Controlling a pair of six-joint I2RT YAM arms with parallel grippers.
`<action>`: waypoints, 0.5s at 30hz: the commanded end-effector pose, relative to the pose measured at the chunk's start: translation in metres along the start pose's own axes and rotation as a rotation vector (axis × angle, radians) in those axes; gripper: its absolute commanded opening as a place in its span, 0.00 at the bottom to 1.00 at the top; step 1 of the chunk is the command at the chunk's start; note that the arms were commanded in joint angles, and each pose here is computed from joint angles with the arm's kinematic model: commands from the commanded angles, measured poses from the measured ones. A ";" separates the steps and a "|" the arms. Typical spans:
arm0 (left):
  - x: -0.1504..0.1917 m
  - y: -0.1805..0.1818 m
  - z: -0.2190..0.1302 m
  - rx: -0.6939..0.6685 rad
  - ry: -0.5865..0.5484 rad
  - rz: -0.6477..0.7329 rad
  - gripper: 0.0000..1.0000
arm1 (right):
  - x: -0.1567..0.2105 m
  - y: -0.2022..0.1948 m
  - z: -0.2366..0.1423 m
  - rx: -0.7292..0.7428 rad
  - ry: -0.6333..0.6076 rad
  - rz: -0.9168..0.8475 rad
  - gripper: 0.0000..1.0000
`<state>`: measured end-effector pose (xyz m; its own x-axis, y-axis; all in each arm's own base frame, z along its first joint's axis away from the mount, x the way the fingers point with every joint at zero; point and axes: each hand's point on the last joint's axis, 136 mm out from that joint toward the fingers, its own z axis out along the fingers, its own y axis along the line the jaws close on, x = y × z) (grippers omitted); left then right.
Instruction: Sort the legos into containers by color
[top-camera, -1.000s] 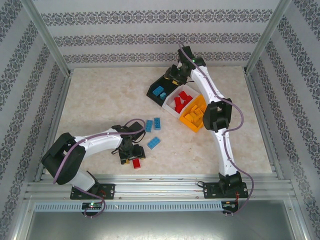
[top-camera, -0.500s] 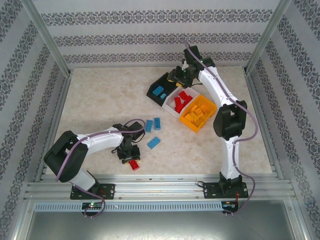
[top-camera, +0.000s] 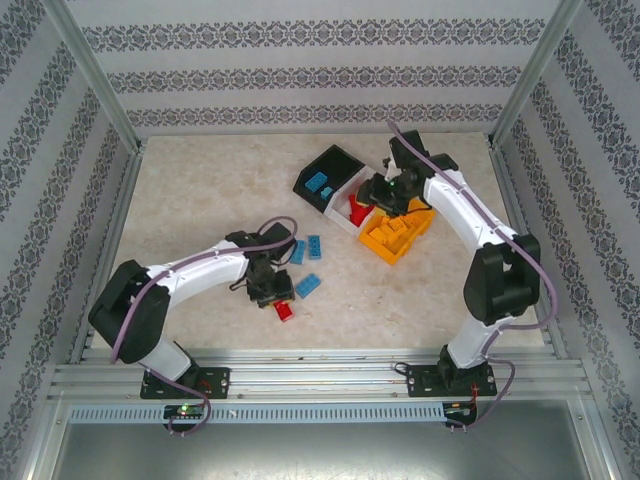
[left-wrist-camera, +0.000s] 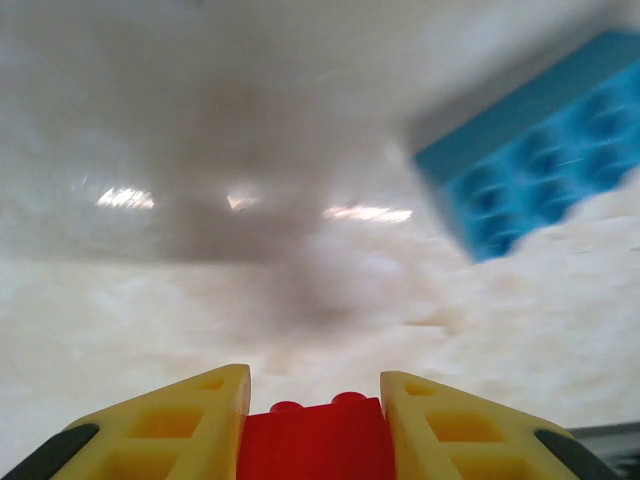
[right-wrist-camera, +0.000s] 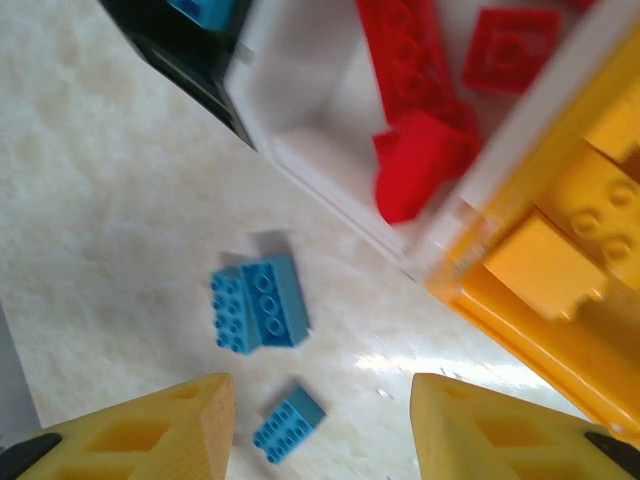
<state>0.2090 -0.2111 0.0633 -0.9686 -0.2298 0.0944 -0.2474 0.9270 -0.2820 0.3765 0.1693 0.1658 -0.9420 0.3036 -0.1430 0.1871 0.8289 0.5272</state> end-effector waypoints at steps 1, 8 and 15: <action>-0.020 -0.025 -0.031 0.118 -0.054 0.028 0.35 | 0.011 -0.007 -0.015 -0.025 -0.028 -0.006 0.50; -0.078 -0.089 -0.083 0.282 -0.143 0.078 0.35 | 0.039 -0.031 -0.024 -0.008 -0.024 0.029 0.50; -0.137 -0.164 -0.108 0.441 -0.190 0.128 0.36 | 0.065 -0.052 -0.038 0.009 -0.046 0.074 0.50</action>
<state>0.3637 -0.2844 0.1937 -0.9634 -0.2381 -0.1235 -0.1133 0.7785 -0.6173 0.3044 0.1343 0.1598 -0.9233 0.3565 -0.1431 0.2323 0.8148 0.5311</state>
